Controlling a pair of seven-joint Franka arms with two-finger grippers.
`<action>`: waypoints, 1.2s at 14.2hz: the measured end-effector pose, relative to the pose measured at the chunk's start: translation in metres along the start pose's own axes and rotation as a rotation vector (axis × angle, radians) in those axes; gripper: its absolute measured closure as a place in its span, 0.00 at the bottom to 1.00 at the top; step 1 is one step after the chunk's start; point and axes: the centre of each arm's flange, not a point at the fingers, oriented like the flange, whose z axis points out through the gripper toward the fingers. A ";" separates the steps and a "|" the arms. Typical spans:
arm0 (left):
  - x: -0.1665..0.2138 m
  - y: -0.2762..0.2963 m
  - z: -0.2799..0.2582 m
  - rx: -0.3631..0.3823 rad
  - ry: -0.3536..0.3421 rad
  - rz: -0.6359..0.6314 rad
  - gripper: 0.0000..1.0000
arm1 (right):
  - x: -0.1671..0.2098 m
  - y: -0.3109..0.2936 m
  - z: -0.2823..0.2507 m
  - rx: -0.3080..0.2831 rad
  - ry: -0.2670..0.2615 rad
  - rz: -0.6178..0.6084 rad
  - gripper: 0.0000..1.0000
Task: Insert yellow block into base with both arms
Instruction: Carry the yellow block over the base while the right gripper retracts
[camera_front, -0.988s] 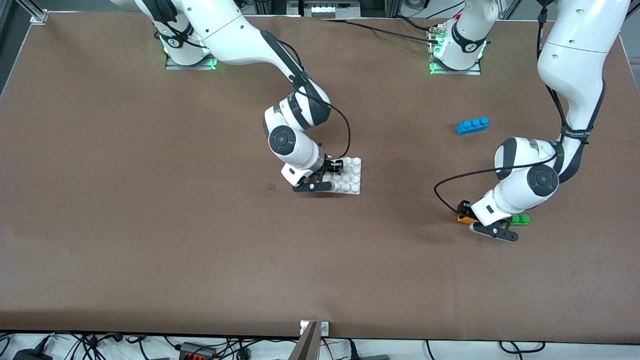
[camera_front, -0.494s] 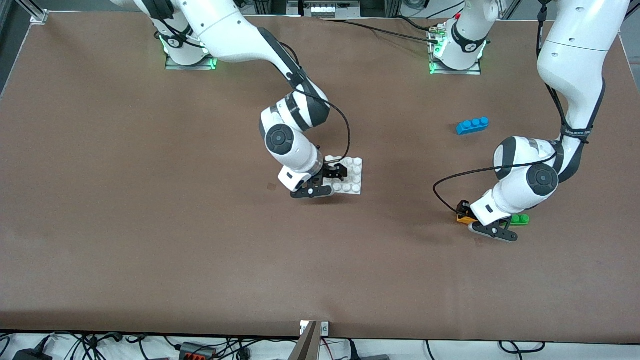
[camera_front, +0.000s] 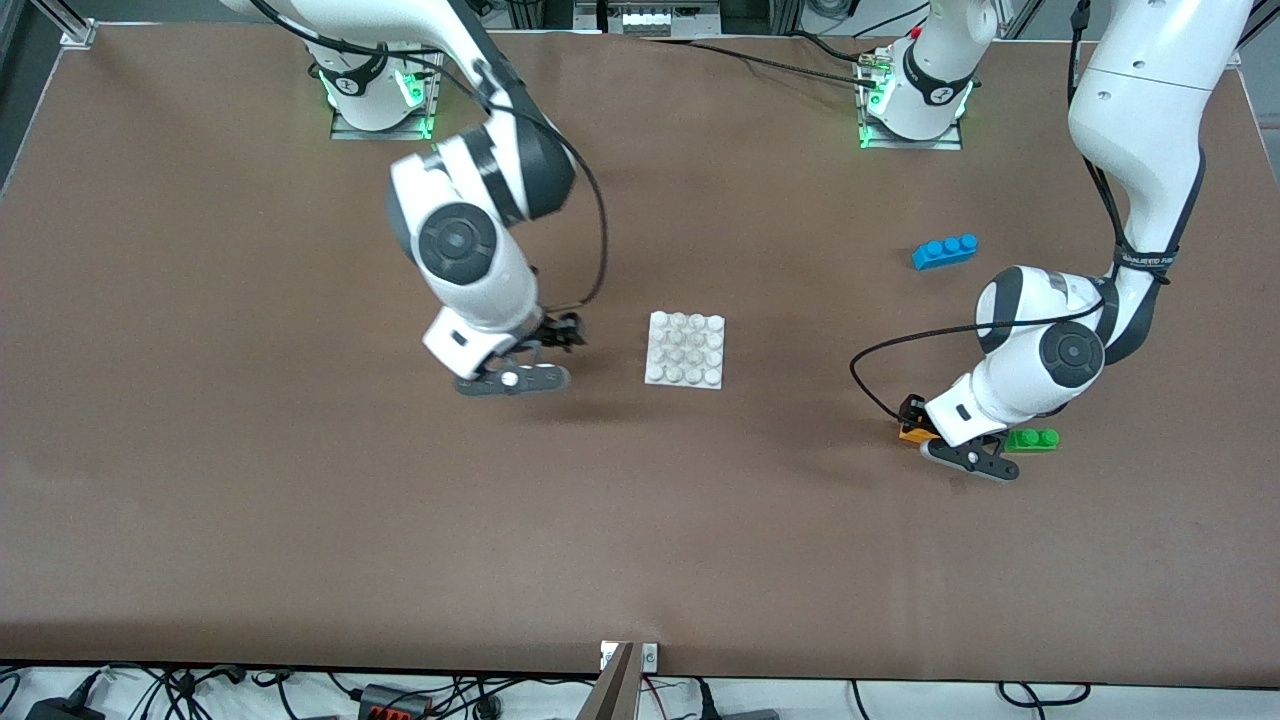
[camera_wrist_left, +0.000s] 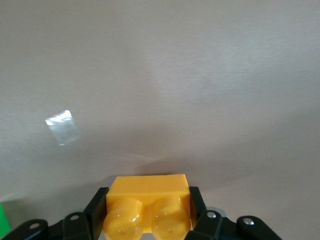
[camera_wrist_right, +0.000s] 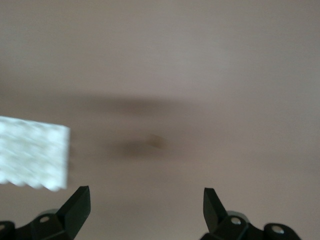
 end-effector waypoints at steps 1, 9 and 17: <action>0.002 0.014 -0.004 -0.010 -0.007 -0.013 0.31 | -0.005 0.027 -0.025 -0.022 -0.018 -0.007 0.00; -0.001 0.216 -0.049 -0.144 -0.042 -0.185 0.31 | -0.041 0.272 -0.129 0.072 -0.131 -0.049 0.00; -0.029 0.332 -0.020 -0.034 0.016 -0.264 0.31 | -0.083 0.368 -0.114 0.041 -0.131 -0.057 0.00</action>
